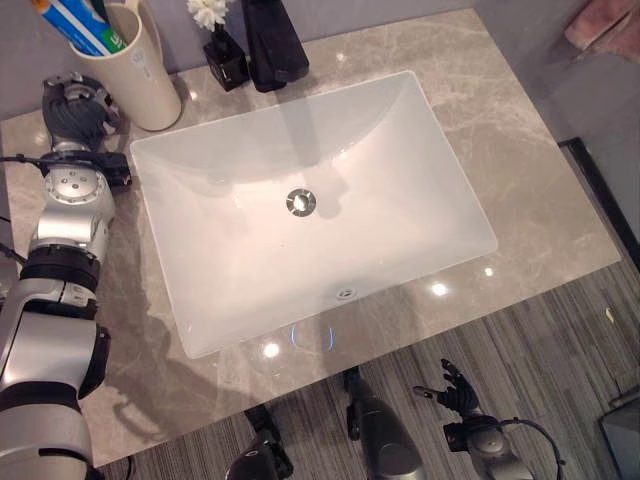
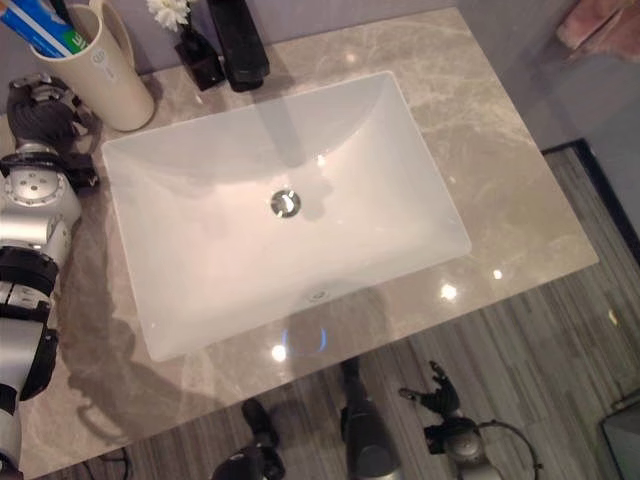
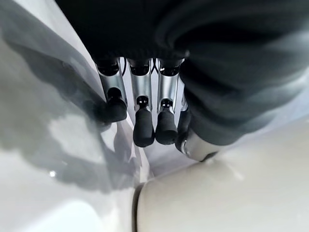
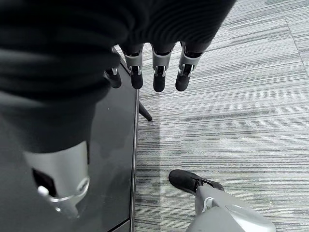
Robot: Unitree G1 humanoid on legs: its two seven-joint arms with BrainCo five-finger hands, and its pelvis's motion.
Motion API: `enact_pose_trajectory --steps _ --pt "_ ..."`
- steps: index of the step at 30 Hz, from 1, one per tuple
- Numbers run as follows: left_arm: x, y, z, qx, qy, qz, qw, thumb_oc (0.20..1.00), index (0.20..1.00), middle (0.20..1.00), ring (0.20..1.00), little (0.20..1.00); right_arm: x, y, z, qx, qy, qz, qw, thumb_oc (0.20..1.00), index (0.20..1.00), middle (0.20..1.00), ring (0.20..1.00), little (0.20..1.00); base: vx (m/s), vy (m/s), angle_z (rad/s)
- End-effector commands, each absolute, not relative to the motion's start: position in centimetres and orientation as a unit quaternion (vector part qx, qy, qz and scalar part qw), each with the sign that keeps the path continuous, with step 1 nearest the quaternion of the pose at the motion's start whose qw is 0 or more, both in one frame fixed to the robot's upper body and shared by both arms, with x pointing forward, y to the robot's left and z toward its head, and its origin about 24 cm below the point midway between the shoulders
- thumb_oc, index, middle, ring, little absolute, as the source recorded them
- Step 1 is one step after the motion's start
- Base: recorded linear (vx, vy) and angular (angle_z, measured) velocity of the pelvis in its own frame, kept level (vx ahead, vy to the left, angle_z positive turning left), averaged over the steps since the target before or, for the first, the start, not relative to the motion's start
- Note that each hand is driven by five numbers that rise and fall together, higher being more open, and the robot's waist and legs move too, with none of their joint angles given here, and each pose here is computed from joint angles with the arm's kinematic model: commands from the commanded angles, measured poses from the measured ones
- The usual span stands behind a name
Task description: Put brush and paste in cup on sink, flatten towel.
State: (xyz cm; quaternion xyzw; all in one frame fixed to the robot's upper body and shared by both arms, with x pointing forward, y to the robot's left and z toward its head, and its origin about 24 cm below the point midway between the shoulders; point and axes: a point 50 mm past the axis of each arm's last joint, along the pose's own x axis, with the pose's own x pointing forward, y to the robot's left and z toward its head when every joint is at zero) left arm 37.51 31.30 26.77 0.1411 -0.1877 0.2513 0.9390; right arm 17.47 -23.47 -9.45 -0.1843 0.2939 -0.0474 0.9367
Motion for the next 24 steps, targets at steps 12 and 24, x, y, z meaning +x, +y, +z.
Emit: enact_pose_trajectory --steps 12,24 --pt "36.4 33.9 22.6 0.126 -0.137 0.383 0.905 0.200 0.200 0.200 0.200 0.200 16.2 -24.0 -9.9 -0.188 0.300 -0.062 0.933 1.000 1.000 1.000 1.000 1.000 0.03 -0.031 -0.05" --pt "28.3 29.3 14.7 0.124 -0.221 0.292 0.922 0.200 0.200 0.200 0.200 0.200 16.9 -23.0 -10.5 -0.194 0.316 -0.055 0.927 1.000 1.000 1.000 1.000 1.000 0.02 0.012 0.44"
